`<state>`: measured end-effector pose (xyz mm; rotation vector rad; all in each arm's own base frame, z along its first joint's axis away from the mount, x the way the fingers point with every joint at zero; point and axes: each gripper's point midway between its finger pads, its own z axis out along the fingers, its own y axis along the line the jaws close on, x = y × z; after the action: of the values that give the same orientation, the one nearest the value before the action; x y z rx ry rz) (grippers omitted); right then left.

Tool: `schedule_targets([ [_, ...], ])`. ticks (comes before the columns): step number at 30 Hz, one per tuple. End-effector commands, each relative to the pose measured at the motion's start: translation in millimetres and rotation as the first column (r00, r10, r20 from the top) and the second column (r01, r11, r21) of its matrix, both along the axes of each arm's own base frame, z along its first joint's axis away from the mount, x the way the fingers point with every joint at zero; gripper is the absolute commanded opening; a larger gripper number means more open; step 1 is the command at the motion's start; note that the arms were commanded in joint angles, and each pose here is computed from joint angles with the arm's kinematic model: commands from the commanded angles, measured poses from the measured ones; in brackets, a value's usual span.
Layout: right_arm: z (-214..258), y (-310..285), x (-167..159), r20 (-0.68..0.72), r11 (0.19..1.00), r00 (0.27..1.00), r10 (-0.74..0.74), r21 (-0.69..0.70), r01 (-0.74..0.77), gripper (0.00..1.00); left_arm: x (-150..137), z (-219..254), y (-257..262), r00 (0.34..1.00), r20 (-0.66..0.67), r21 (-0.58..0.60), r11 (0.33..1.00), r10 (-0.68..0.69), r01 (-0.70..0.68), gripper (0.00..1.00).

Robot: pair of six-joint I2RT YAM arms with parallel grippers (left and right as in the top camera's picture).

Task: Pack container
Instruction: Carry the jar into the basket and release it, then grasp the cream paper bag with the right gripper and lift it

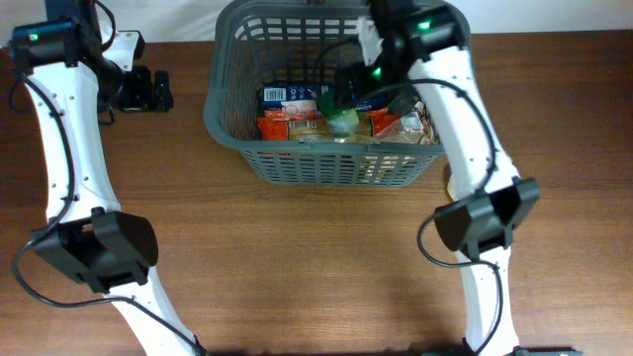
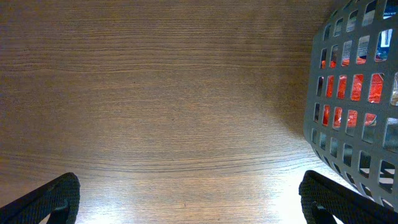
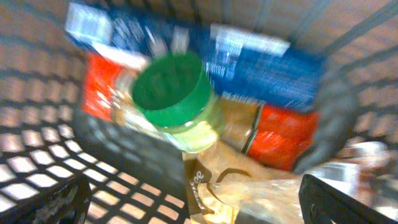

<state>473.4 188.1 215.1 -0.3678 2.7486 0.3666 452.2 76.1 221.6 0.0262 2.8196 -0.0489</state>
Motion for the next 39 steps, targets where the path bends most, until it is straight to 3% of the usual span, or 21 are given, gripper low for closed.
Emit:
schedule_targets([
  [1, 140, -41, -15, 0.339, 0.996, 0.937, -0.085, 0.063, 0.067, 0.99, -1, -1, 0, 1.000, -0.003, -0.004, 1.000, 0.013, -0.013, 0.99],
  [7, 262, -159, -62, 0.635, 0.928, 0.701, -0.323, 0.070, 0.365, 0.95, -1, -1, 0, 1.000, -0.003, -0.004, 1.000, 0.013, -0.013, 0.99],
  [11, 286, -248, -95, 0.669, 0.819, 0.570, -0.478, 0.105, 0.564, 0.94, -1, -1, 0, 1.000, -0.003, -0.004, 1.000, 0.013, -0.013, 0.99],
  [13, 272, -306, -106, 0.610, 0.707, 0.501, -0.614, 0.142, 0.693, 0.95, -1, -1, 0, 1.000, -0.003, -0.004, 1.000, 0.013, -0.013, 0.99],
  [16, 231, -352, -101, 0.473, 0.659, 0.529, -0.704, 0.161, 0.734, 0.95, -1, -1, 0, 1.000, -0.003, -0.004, 1.000, 0.013, -0.013, 0.99],
  [20, 148, -364, -83, 0.220, 0.654, 0.619, -0.754, 0.155, 0.741, 0.91, -1, -1, 0, 1.000, -0.003, -0.004, 1.000, 0.013, -0.013, 0.99],
  [24, 63, -343, -66, 0.031, 0.704, 0.704, -0.709, 0.088, 0.705, 0.91, 0, -1, 0, 1.000, -0.003, -0.004, 1.000, 0.013, -0.013, 0.99],
  [29, -37, -300, -71, -0.172, 0.775, 0.765, -0.621, 0.011, 0.631, 0.96, -1, -1, 1, 1.000, -0.003, -0.004, 1.000, 0.013, -0.013, 0.99],
  [33, -101, -273, -78, -0.246, 0.810, 0.784, -0.570, -0.013, 0.586, 0.97, -1, -1, 0, 1.000, -0.003, -0.004, 1.000, 0.013, -0.013, 0.99],
  [39, -155, -270, -90, -0.248, 0.815, 0.782, -0.573, -0.072, 0.575, 0.99, -1, -1, 0, 1.000, -0.003, -0.004, 1.000, 0.013, -0.013, 0.99],
])
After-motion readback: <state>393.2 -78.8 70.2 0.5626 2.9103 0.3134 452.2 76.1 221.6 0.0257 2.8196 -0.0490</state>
